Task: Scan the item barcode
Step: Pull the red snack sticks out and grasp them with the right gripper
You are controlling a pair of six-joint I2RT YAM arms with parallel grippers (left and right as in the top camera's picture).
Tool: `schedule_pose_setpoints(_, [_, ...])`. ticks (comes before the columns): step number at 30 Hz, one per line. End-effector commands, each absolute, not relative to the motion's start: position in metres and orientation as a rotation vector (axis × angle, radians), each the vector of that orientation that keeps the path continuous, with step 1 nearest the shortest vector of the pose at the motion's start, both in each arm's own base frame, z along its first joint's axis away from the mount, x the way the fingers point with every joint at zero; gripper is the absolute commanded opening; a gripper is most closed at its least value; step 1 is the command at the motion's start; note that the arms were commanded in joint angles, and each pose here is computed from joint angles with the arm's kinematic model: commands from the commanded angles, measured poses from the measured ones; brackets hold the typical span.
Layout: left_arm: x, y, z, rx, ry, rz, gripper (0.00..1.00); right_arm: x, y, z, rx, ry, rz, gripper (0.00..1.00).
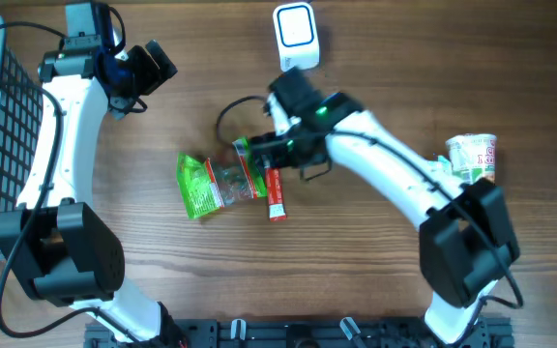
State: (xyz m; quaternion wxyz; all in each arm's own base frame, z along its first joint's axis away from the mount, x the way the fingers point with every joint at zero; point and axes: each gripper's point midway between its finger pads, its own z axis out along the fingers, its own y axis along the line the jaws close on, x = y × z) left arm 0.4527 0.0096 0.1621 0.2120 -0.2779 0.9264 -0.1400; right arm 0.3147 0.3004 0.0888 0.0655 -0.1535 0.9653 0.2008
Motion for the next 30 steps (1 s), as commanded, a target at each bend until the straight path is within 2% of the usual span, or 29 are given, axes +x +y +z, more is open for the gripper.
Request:
schedule_pose_setpoints(1, [0.453,0.011,0.163,-0.777,2.568,-0.396,1.00,0.285,0.320,0.082,-0.495,2.945,0.552,0.69])
schedule_pose_setpoints(2, [0.453,0.011,0.163,-0.777,2.568,-0.396,1.00,0.282,0.321,0.076,-0.494,2.946,0.489,0.63])
schedule_pose_setpoints(4, [0.453,0.011,0.163,-0.777,2.568,-0.396,1.00,0.283,0.315,0.067,-0.446,2.917,0.284,0.43])
schedule_pose_setpoints(6, [0.453,0.011,0.163,-0.777,2.568,-0.396,1.00,0.283,0.309,0.064,-0.456,2.895,0.172,0.37])
schedule_pose_setpoints(13, [0.453,0.011,0.163,-0.777,2.568,-0.396,1.00,0.262,0.283,0.017,-0.443,3.006,0.026,0.36])
schedule_pose_setpoints(17, [0.453,0.011,0.163,-0.777,2.568,-0.396,1.00,0.271,0.270,0.012,-0.436,2.964,-0.091,0.36])
schedule_pose_setpoints(19, [0.453,0.011,0.163,-0.777,2.568,-0.396,1.00,0.267,0.270,0.007,-0.436,2.975,-0.078,0.36])
schedule_pose_setpoints(21, [0.453,0.011,0.163,-0.777,2.568,-0.396,1.00,0.263,0.275,0.000,-0.443,2.987,-0.011,0.41])
schedule_pose_setpoints(24, [0.453,0.011,0.163,-0.777,2.568,-0.396,1.00,0.264,0.274,-0.001,-0.485,2.976,-0.019,0.41])
schedule_pose_setpoints(26, [0.453,0.011,0.163,-0.777,2.568,-0.396,1.00,0.274,0.252,0.000,-0.568,2.928,-0.183,0.41])
schedule_pose_setpoints(28, [0.453,0.011,0.163,-0.777,2.568,-0.396,1.00,0.284,0.215,0.007,-0.539,2.884,-0.429,0.42])
schedule_pose_setpoints(30, [0.453,0.011,0.163,-0.777,2.568,-0.396,1.00,0.293,0.191,0.011,-0.493,2.876,-0.535,0.43])
